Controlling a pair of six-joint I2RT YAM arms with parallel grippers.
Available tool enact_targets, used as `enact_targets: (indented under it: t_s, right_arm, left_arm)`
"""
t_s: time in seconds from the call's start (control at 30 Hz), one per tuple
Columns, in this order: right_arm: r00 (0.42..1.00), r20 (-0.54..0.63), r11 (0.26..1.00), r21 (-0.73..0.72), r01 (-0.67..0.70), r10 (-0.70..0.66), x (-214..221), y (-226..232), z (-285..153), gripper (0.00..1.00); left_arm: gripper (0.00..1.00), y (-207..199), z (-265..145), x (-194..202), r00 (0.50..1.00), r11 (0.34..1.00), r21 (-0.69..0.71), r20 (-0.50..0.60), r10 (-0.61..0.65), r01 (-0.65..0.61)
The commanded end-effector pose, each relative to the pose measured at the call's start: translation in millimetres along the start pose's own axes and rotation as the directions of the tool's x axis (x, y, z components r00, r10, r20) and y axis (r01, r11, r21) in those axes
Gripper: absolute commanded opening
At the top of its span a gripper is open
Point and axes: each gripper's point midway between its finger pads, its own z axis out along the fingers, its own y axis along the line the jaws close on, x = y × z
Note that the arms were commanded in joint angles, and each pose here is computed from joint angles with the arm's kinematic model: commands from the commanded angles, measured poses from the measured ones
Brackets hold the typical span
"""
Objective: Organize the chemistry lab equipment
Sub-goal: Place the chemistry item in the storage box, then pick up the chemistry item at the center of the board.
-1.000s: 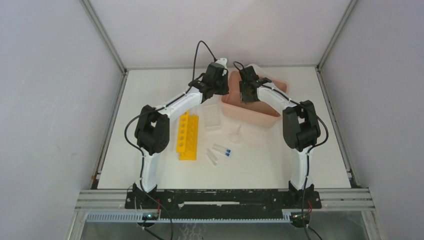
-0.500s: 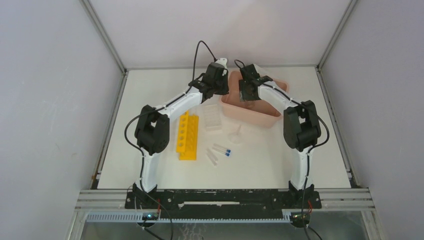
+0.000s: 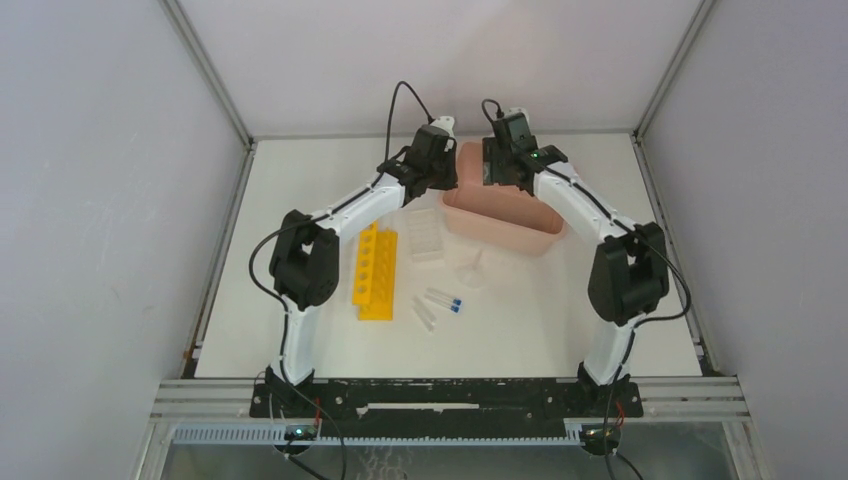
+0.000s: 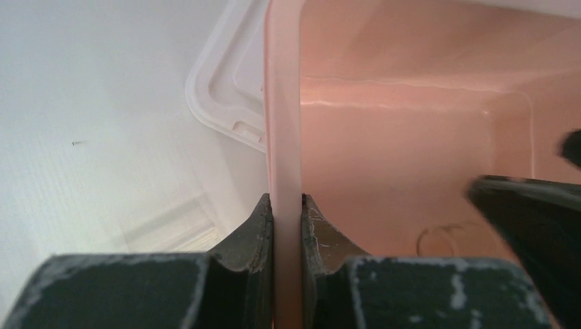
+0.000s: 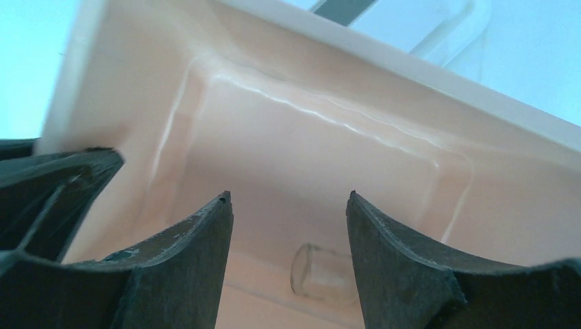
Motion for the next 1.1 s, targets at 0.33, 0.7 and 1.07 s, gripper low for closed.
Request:
enact_targets:
  t_s: [0.33, 0.7, 1.07]
  right_arm:
    - [0.959, 0.26, 0.991, -0.035, 0.126, -0.113, 17, 39, -145, 0.67]
    - [0.885, 0.313, 0.934, 0.019, 0.356, -0.344, 111, 68, -148, 0.63]
    - [0.834, 0.312, 0.886, 0.06, 0.46, -0.455, 154, 82, -105, 0.62]
  left_arm:
    - [0.0, 8, -5, -13, 0.999, 0.999, -0.019, 0.024, -0.039, 0.039]
    - [0.0, 5, -5, -15, 0.999, 0.999, 0.009, 0.002, -0.033, 0.033]
    - [0.0, 10, -9, -15, 1.0, 0.999, 0.012, -0.008, -0.029, 0.029]
